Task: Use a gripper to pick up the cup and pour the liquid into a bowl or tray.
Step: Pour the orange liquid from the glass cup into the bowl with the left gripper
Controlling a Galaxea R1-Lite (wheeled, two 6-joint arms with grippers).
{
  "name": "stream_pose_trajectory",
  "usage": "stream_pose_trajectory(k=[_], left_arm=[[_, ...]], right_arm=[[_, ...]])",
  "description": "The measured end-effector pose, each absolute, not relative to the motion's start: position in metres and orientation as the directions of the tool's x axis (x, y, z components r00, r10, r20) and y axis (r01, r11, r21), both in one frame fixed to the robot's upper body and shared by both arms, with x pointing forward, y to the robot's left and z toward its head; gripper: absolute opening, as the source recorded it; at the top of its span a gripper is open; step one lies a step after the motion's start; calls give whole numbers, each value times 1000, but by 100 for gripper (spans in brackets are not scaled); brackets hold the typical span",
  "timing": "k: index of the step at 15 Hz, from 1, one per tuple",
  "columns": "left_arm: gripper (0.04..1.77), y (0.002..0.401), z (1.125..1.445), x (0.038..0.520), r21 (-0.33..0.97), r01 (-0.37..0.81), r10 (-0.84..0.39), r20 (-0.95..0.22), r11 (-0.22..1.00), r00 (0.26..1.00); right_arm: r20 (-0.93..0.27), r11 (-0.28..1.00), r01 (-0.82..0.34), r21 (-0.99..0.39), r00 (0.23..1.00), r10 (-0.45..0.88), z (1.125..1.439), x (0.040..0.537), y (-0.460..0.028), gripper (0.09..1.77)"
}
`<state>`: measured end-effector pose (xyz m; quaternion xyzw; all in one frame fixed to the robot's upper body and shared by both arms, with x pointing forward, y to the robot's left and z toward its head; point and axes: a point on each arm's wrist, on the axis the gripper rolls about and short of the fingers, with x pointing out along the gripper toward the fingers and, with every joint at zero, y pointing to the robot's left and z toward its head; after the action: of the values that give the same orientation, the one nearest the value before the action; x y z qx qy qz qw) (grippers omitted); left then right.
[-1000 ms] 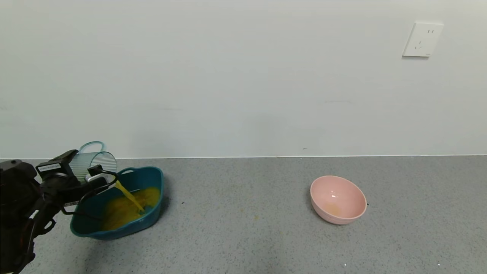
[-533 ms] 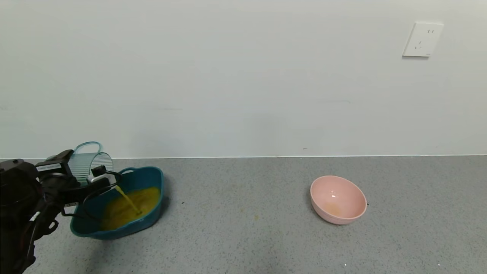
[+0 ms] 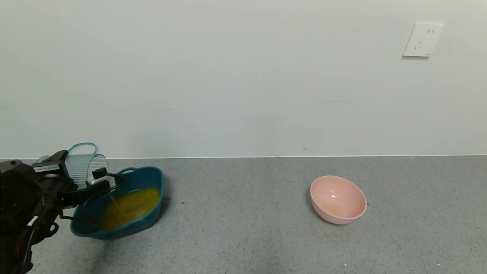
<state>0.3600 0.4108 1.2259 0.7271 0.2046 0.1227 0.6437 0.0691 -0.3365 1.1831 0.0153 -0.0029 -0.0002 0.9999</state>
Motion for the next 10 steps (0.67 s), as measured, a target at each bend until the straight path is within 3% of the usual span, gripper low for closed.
stream_pose_trajectory(k=[10], left_arm=[[129,407,1223,350,984,158,454,-105,-79,885]], right_arm=[[5,1000,0,31,1000,0,1183,69,-336,171]])
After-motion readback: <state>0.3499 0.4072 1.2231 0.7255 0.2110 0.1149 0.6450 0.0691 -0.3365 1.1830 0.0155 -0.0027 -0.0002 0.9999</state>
